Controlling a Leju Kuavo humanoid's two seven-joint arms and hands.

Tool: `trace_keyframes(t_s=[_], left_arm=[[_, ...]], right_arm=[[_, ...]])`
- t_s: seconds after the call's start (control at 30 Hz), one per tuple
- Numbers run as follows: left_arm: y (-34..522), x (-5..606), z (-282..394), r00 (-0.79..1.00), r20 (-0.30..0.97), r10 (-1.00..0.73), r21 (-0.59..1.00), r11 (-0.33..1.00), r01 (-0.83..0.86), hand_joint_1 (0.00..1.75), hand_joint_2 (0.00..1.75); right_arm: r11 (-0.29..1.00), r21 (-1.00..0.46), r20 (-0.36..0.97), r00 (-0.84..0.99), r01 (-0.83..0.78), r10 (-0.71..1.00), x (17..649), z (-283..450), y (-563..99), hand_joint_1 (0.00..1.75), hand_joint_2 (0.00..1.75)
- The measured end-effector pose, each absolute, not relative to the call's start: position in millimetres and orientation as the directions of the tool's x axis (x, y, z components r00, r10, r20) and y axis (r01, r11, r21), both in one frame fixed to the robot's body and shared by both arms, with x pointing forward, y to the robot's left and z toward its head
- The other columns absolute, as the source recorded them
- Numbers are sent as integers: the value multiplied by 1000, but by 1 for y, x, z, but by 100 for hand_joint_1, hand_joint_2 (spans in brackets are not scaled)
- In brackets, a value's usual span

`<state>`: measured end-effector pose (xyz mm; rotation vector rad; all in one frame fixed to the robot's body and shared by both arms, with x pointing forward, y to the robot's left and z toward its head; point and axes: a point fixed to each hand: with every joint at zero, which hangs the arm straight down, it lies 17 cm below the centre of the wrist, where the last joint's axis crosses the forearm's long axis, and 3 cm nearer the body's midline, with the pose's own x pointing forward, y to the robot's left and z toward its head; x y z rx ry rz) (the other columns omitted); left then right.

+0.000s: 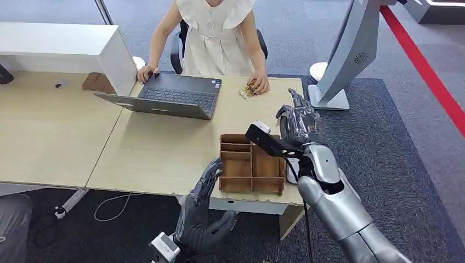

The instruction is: Pass the card to the sensor for recognition and then transmit it.

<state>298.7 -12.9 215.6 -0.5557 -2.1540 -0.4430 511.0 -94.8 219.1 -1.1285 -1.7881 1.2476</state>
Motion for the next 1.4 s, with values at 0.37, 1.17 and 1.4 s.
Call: trace_keyframes(t_s=[0.37, 1.17, 1.4], left_arm=[[-16, 299, 213, -536, 810, 236, 116, 832, 542, 0, 175], [-37, 296, 219, -526, 803, 281, 104, 803, 587, 0, 175], [-40, 295, 221, -534, 801, 271, 115, 806, 581, 0, 175]], right_arm=[[134, -951, 17, -389, 278, 921, 508, 219, -103, 175, 175], [-50, -920, -225, -420, 388, 879, 556, 305, -33, 175, 175], [-83, -917, -257, -418, 391, 871, 570, 315, -14, 175, 175]])
